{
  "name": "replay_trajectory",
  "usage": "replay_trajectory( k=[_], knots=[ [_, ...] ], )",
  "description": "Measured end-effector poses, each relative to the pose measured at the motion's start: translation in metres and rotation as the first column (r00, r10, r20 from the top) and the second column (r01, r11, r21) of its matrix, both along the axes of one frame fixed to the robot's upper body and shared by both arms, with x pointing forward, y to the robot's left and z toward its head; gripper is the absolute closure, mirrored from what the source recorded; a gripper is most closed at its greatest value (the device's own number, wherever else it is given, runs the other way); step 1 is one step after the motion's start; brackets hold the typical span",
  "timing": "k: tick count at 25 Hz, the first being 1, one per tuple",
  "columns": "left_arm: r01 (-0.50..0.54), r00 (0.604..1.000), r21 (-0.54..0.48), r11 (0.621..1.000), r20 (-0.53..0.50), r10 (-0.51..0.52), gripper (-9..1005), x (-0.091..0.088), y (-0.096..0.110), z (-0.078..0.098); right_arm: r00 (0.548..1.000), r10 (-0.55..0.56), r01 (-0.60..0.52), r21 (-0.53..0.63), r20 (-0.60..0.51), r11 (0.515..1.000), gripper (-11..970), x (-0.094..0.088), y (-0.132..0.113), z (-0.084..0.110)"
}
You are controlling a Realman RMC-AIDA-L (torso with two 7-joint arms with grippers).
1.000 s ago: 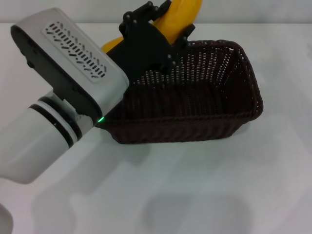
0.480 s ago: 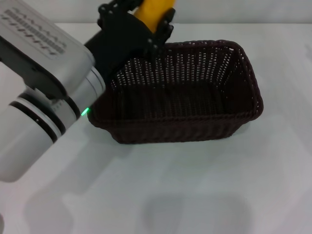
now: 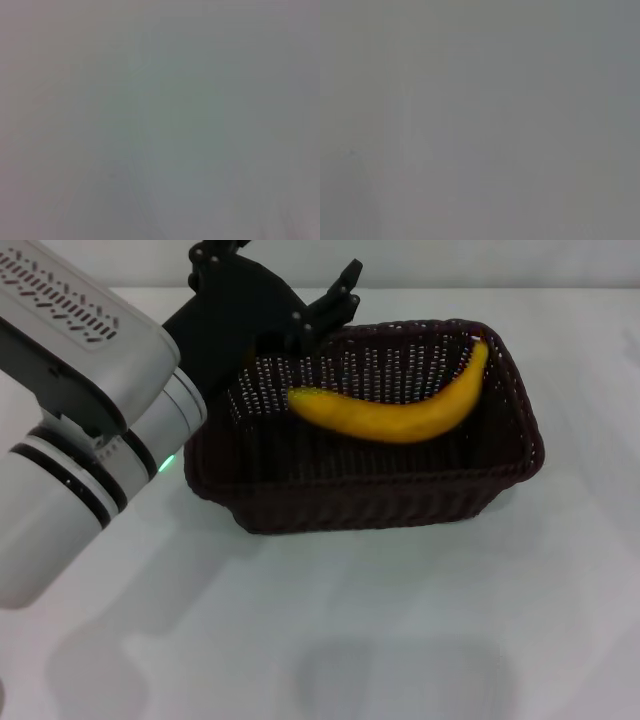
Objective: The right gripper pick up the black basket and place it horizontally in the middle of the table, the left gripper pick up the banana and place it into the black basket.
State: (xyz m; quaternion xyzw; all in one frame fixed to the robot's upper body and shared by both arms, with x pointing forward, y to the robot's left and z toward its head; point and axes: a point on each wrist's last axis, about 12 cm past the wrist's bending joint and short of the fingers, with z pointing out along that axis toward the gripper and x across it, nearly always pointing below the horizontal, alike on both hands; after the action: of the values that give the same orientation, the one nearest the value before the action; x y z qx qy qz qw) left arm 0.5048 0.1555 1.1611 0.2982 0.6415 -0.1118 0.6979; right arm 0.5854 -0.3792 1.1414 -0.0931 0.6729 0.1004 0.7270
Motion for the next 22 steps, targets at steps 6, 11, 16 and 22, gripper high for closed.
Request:
replay_trajectory(
  k=[6, 11, 16, 22],
  knots=[
    [-0.014, 1.0, 0.035, 0.999, 0.019, 0.014, 124, 0.004, 0.005, -0.001, 1.0, -0.001, 0.001, 0.0, -0.002, 1.0, 135, 0.0, 0.0, -0.001],
    [-0.038, 0.998, 0.074, 0.997, 0.043, 0.035, 104, 0.009, 0.013, -0.004, 1.0, 0.001, 0.0, 0.003, -0.011, 1.0, 135, 0.002, 0.002, -0.004],
    [-0.085, 0.996, 0.045, 0.995, 0.036, 0.084, 107, 0.016, 0.025, -0.001, 1.0, 0.001, -0.001, 0.004, -0.014, 1.0, 135, 0.003, 0.002, -0.004],
    [-0.208, 0.978, -0.146, 0.967, -0.052, 0.203, 110, 0.031, 0.055, 0.004, 1.0, 0.004, -0.004, 0.003, -0.011, 1.0, 135, 0.006, 0.004, -0.003]
  ],
)
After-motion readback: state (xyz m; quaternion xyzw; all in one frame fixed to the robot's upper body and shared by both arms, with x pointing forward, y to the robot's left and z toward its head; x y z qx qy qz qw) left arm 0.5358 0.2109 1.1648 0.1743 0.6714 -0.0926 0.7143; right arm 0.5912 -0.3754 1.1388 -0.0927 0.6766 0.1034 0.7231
